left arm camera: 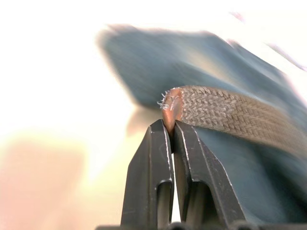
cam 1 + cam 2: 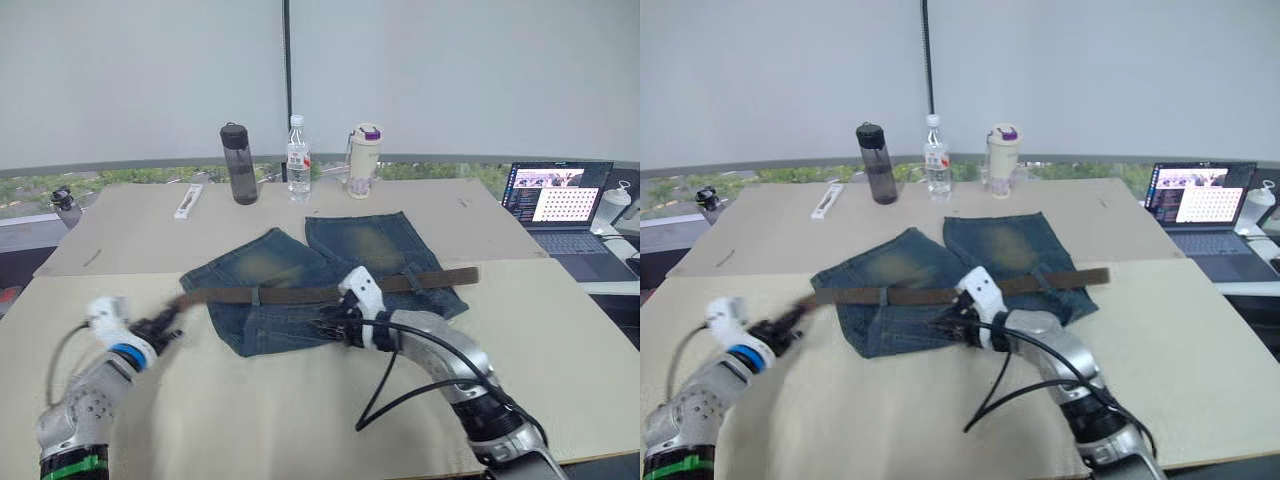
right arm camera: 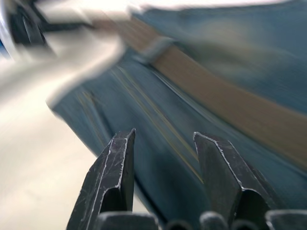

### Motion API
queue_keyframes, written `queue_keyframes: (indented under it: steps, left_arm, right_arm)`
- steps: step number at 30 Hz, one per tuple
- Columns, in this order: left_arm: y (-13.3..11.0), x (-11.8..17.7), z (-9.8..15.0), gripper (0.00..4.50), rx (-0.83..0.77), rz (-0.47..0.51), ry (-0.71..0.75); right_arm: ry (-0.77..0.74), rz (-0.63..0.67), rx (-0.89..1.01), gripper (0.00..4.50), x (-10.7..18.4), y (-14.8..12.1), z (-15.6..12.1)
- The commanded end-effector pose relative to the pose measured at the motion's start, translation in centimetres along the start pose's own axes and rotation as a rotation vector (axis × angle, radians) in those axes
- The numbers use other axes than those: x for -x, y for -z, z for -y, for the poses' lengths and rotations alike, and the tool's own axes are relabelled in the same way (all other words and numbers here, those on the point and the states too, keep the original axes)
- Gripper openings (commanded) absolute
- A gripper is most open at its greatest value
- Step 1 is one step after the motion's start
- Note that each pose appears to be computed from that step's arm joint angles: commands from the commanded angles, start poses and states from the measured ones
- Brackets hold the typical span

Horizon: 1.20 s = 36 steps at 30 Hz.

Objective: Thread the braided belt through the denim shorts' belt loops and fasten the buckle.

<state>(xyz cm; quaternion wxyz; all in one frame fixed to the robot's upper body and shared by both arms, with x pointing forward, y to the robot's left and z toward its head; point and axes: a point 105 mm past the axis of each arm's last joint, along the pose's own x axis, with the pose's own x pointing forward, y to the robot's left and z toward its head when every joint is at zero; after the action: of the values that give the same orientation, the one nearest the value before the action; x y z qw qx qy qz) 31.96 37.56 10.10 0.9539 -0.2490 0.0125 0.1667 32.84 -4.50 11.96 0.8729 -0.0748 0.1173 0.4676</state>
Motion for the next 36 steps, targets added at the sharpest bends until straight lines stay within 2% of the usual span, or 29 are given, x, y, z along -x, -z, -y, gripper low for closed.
queue_keyframes:
  steps: [1,4,7,11,16,18,20,23,25,27,29,31,36]
  left_arm:
    - [-2.8,0.6,-3.2,0.0,0.001,0.126,-0.155]
    - [-3.0,1.1,-3.7,0.0,0.05,0.142,-0.169]
    - [-3.0,1.3,-3.5,0.0,0.061,0.135,-0.162]
    - [-3.5,1.9,-5.2,0.0,0.109,0.148,-0.242]
    - [-3.1,2.3,-5.5,0.0,0.133,0.127,-0.247]
    - [-2.3,2.5,-4.1,0.0,0.094,0.063,-0.136]
    - [-1.4,3.2,-3.0,0.73,0.005,-0.001,-0.065]
    - [-1.7,4.3,-4.6,1.67,0.012,0.008,-0.135]
    - [-2.6,5.1,-5.3,2.35,0.029,0.033,-0.137]
    - [-2.6,5.8,-3.0,3.08,-0.07,-0.004,0.031]
    - [-2.2,6.6,0.7,3.74,-0.088,-0.038,0.257]
    - [-0.7,8.3,5.1,4.46,-0.218,-0.132,0.539]
    - [2.0,11.2,11.0,4.46,-0.39,-0.277,0.938]
  right_arm:
    - [0.036,0.097,0.034,2.19,0.8,-2.5,0.2]
    - [0.107,0.077,0.041,2.19,1.5,-1.9,1.2]
    - [0.139,0.099,0.071,2.19,2.4,-2.4,1.5]
    - [0.197,0.117,0.133,2.19,5.0,-3.3,2.3]
    - [0.277,0.059,0.15,2.19,7.9,-2.8,4.4]
    - [0.293,0.008,0.166,2.72,9.3,-2.6,5.7]
    - [0.285,-0.052,0.208,3.34,10.3,-2.7,6.6]
    - [0.32,-0.13,0.3,4.39,11.5,-3.3,8.8]
    - [0.309,-0.185,0.352,4.5,11.9,-3.8,10.0]
    - [0.342,-0.216,0.361,4.5,12.1,-4.7,12.0]
    - [0.309,-0.287,0.431,4.5,11.9,-4.5,13.0]
    - [0.275,-0.353,0.466,4.5,11.3,-4.1,14.0]
    - [0.155,-0.448,0.484,4.5,8.9,-3.9,14.9]
